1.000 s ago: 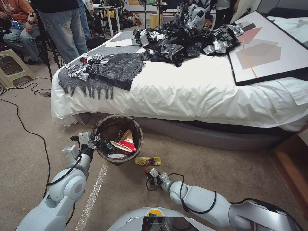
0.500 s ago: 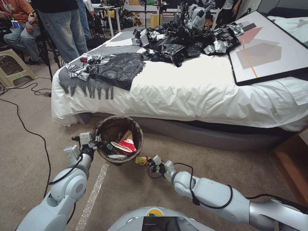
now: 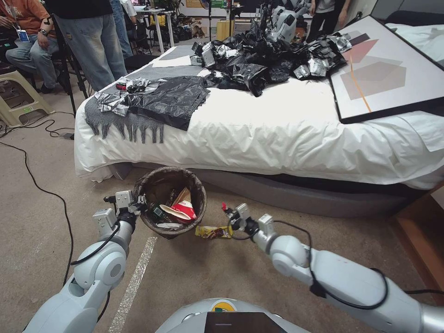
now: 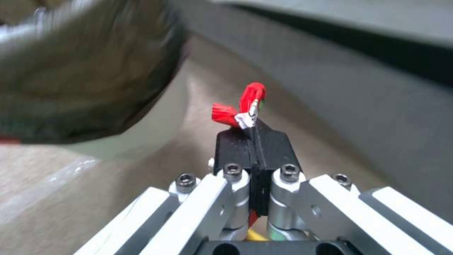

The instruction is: Pick up the trash bin, then pick up the garbage from the floor and place it into the trash bin.

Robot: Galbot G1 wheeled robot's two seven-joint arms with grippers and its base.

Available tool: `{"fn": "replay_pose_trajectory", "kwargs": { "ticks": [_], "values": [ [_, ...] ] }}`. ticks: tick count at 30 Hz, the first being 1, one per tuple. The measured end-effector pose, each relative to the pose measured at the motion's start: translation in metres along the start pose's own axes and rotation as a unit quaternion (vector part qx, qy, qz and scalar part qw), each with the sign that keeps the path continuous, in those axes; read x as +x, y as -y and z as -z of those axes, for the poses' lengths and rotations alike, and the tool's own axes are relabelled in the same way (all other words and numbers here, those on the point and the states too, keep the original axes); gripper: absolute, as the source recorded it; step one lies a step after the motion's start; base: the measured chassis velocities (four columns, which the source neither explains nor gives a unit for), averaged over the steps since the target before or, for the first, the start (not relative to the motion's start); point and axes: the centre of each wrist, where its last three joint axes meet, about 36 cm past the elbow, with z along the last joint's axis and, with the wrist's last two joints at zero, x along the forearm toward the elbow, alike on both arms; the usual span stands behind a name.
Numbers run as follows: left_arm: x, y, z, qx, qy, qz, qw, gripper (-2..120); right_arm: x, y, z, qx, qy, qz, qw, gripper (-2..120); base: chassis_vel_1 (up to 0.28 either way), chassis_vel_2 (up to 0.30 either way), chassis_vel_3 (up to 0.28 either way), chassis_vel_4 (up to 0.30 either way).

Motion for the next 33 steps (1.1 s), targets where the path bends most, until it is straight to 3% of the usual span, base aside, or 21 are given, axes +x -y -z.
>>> {"fn": "replay_pose_trajectory", "kwargs": {
  "ticks": [8,16,21,23,24,27,33],
  "values": [
    [-0.002,0.001,0.0,-0.001,-0.001,0.002,1.0,6,0.04,0.002,0.058,-0.023,0.043,-0.009,0.999,0,0.0,0.0,0.0,0.0],
    [-0.002,0.001,0.001,-0.002,-0.001,0.003,1.0,6,0.084,0.016,0.084,-0.029,0.061,-0.04,0.997,0,0.0,0.0,0.0,0.0],
    [-0.002,0.004,-0.003,-0.005,-0.007,0.0,1.0,6,0.129,0.025,0.138,-0.018,0.107,-0.081,0.991,0,0.0,0.0,0.0,0.0],
    [-0.003,0.005,-0.004,-0.008,-0.008,0.0,0.9999,6,0.152,0.021,0.177,-0.015,0.146,-0.095,0.985,0,0.0,0.0,0.0,0.0],
    [-0.003,0.005,-0.004,-0.008,-0.008,0.0,0.9999,6,0.152,0.021,0.177,-0.015,0.146,-0.095,0.985,0,0.0,0.0,0.0,0.0],
    [-0.002,0.008,-0.008,-0.01,-0.013,-0.004,0.9999,6,0.18,0.004,0.217,-0.024,0.195,-0.084,0.977,0,0.0,0.0,0.0,0.0],
    [-0.001,0.012,-0.011,-0.015,-0.018,-0.01,0.9997,6,0.203,-0.017,0.251,-0.013,0.252,-0.036,0.967,0,0.0,0.0,0.0,0.0]
  ]
}}
